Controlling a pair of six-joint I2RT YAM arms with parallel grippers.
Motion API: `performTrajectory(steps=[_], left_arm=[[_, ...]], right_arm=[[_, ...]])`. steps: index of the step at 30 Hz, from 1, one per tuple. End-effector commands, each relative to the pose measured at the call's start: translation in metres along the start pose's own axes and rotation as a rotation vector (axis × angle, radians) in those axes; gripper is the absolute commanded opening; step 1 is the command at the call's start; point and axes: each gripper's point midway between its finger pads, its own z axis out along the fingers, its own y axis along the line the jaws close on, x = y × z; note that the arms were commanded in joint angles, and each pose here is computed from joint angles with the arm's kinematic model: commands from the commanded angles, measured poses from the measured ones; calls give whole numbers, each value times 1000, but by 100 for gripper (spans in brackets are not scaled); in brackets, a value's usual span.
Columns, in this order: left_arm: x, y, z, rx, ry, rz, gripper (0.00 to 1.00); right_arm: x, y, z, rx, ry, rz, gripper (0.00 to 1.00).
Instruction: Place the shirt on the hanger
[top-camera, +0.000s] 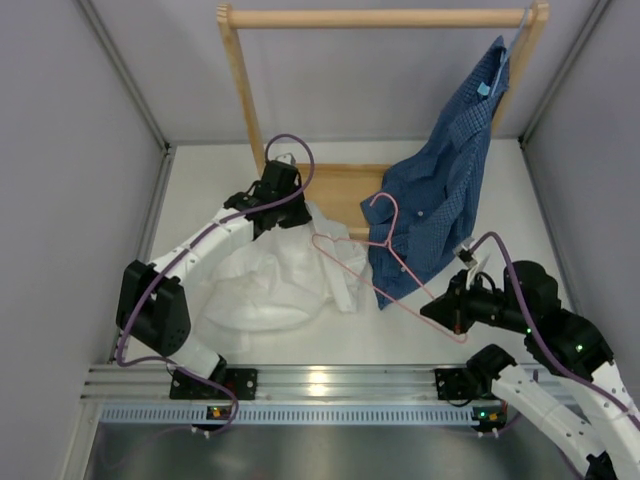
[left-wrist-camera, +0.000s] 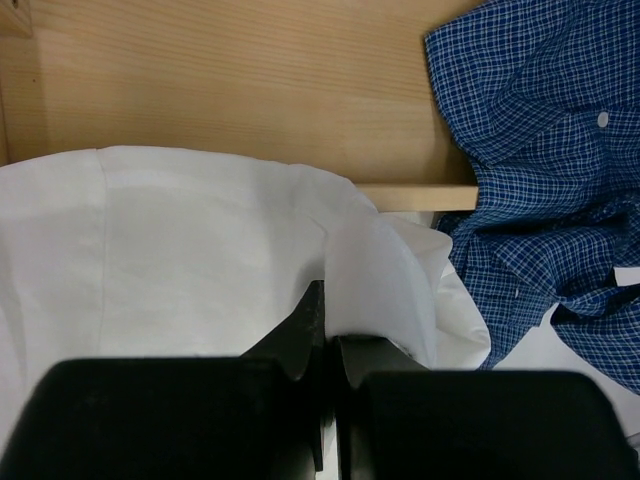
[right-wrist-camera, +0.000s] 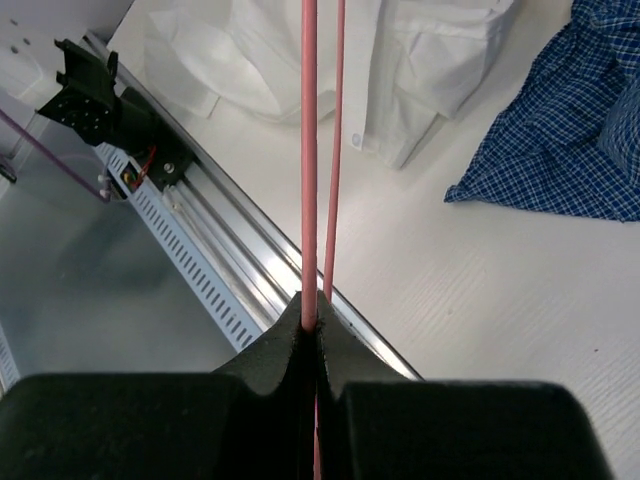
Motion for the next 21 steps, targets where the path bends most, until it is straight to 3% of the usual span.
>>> performTrajectory(steps=[1, 10, 15, 21], left_arm=[[-22, -16, -1, 58, -70, -31, 0], [-12, -12, -3, 73, -53, -22, 0], [2, -27, -9, 169, 15, 30, 0], [19, -58, -36, 352, 76, 163, 0]], right_arm=[[-37, -8, 7, 54, -138, 8, 0], [-54, -48, 19, 257, -164, 14, 0], [-50, -52, 24, 274, -101, -29, 0], [-42, -4, 45, -60, -29, -109, 0]])
